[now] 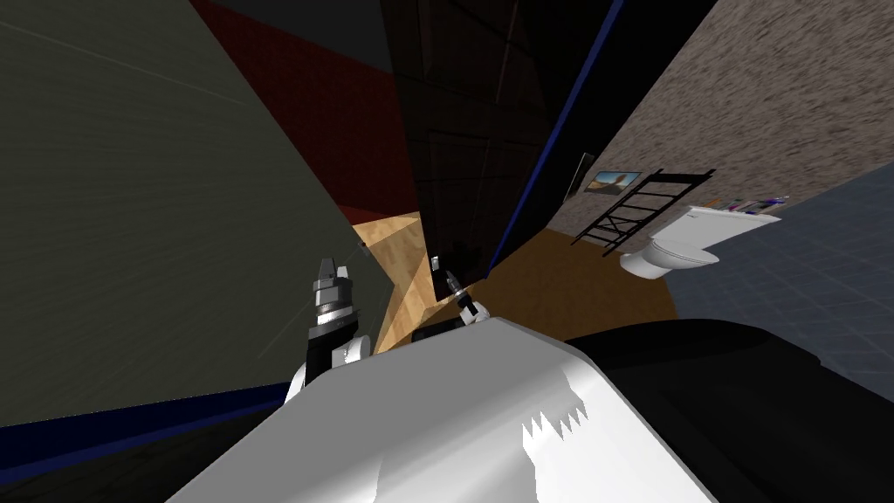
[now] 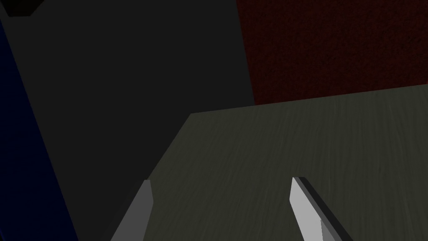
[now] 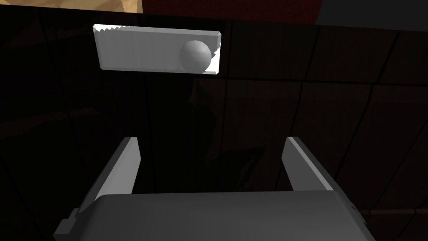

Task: Push the door open

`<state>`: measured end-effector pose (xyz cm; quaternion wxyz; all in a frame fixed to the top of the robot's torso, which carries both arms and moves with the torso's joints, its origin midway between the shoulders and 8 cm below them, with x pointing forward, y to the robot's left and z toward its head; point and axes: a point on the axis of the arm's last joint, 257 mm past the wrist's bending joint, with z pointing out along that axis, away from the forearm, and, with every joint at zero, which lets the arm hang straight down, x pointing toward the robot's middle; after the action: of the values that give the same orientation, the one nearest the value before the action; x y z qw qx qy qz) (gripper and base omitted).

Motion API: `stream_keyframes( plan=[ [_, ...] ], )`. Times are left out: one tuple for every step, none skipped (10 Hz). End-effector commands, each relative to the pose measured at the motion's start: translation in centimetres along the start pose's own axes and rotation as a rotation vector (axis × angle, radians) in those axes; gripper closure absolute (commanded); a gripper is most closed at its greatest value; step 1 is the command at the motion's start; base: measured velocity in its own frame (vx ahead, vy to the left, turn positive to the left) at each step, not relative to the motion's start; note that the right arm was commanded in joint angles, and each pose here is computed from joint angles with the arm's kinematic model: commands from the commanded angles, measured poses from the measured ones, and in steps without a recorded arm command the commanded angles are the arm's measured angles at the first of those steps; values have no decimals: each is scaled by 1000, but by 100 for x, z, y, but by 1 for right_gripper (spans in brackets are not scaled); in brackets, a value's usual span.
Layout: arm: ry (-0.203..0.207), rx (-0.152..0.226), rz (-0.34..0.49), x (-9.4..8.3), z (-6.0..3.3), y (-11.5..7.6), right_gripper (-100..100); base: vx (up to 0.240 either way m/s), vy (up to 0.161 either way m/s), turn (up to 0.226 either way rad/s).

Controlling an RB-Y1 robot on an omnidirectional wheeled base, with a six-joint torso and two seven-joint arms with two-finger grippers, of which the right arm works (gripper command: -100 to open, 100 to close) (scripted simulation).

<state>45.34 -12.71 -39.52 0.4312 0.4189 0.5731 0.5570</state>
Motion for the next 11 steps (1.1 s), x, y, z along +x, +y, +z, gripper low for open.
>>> stream_keyframes(
  plan=[
    [-2,-1,-5,-31,2,9,-100,158,45,12],
    [-5,-1,-8,-50,1,8,-100,197,56,21],
    [-7,-2,-10,-64,2,8,-100,225,55,21],
    [-10,-3,-10,-72,4,10,-100,216,54,26],
    [-12,-4,-9,-72,8,13,-100,184,47,22],
    [-14,-5,-7,-65,14,17,-100,171,82,29],
    [-16,-7,-3,-53,21,22,-100,184,72,16],
    [-18,-9,3,-29,31,30,-100,175,39,24],
    [-17,-7,0,-42,28,22,-100,73,16,6],
    [-17,-7,0,-42,28,22,100,-12,-1,-11],
    [-17,-7,0,-42,28,22,100,-31,-6,8]
  ],
)
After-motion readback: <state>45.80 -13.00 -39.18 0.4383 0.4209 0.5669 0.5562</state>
